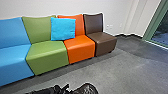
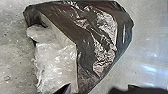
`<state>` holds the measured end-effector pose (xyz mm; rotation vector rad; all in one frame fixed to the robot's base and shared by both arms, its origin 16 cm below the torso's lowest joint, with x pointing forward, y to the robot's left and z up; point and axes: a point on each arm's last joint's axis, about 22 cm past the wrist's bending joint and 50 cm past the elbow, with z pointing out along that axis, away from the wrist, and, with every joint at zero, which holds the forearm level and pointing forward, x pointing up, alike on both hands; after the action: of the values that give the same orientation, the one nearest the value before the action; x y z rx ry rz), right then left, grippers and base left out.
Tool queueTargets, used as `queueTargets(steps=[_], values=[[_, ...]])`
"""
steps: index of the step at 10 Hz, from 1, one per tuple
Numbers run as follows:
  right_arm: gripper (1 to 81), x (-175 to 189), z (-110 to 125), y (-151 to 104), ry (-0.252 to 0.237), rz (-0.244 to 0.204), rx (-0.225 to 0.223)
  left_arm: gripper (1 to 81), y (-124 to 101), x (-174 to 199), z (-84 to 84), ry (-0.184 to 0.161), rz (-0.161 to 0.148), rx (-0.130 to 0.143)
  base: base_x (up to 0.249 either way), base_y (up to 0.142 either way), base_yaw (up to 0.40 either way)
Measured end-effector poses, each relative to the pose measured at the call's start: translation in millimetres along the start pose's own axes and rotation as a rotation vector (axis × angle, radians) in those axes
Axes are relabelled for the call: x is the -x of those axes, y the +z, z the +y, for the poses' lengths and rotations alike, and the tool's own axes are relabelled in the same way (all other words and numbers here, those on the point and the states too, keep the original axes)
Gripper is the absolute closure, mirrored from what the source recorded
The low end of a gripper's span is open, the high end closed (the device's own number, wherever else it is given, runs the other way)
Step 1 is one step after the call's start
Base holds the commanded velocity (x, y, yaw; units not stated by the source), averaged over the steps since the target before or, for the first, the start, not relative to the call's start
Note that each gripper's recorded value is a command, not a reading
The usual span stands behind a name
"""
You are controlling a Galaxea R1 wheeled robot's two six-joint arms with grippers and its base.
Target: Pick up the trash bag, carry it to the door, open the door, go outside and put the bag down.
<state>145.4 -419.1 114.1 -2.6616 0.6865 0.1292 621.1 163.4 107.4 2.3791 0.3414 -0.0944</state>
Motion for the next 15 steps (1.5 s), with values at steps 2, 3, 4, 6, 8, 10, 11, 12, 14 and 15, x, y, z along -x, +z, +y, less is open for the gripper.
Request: queueTargets(steps=[2, 3, 4, 6, 8, 10, 11, 12, 14, 15], values=[[1.0, -3, -2, 1, 0.003, 0.004, -0.002, 1.0, 15, 8, 11.1, 0.005, -0.018, 0.01, 0.0, 0.0, 0.0], [1.0, -2, -2, 2, 0.004, 0.003, -0.003, 1.0, 26, 16, 9.3, -0.005, -0.03, 0.007, 0.0, 0.0, 0.0], [1.0, -2, -2, 2, 0.005, 0.003, -0.003, 1.0, 32, 22, -0.2, -0.023, -0.034, -0.007, 0.0, 0.0, 0.0], [1.0, -2, -2, 7, 0.006, 0.003, -0.003, 1.0, 34, 15, -15.6, -0.049, -0.008, -0.039, 0.0, 0.0, 0.0], [1.0, 1, -3, 8, 0.009, -0.004, -0.004, 1.0, 46, 16, -15.9, -0.061, -0.003, -0.048, 0.0, 0.0, 0.0], [1.0, 9, 3, 8, 0.026, -0.041, 0.017, 1.0, 62, 21, -35.5, -0.094, -0.024, -0.064, 0.0, 0.0, 0.0], [1.0, 13, 5, 9, 0.038, -0.062, 0.03, 1.0, 74, 28, -45.9, -0.114, -0.047, -0.071, 0.0, 0.0, 0.0], [1.0, 13, 5, 10, 0.041, -0.069, 0.033, 1.0, 82, 35, -46.1, -0.119, -0.064, -0.068, 0.0, 0.0, 0.0], [1.0, 13, 5, 10, 0.043, -0.075, 0.035, 1.0, 87, 33, -42.7, -0.117, -0.068, -0.063, 0.0, 0.0, 0.0], [1.0, 13, 4, 11, 0.043, -0.073, 0.033, 1.0, 86, 31, -42.1, -0.116, -0.063, -0.063, 0.0, 0.0, 0.0]])
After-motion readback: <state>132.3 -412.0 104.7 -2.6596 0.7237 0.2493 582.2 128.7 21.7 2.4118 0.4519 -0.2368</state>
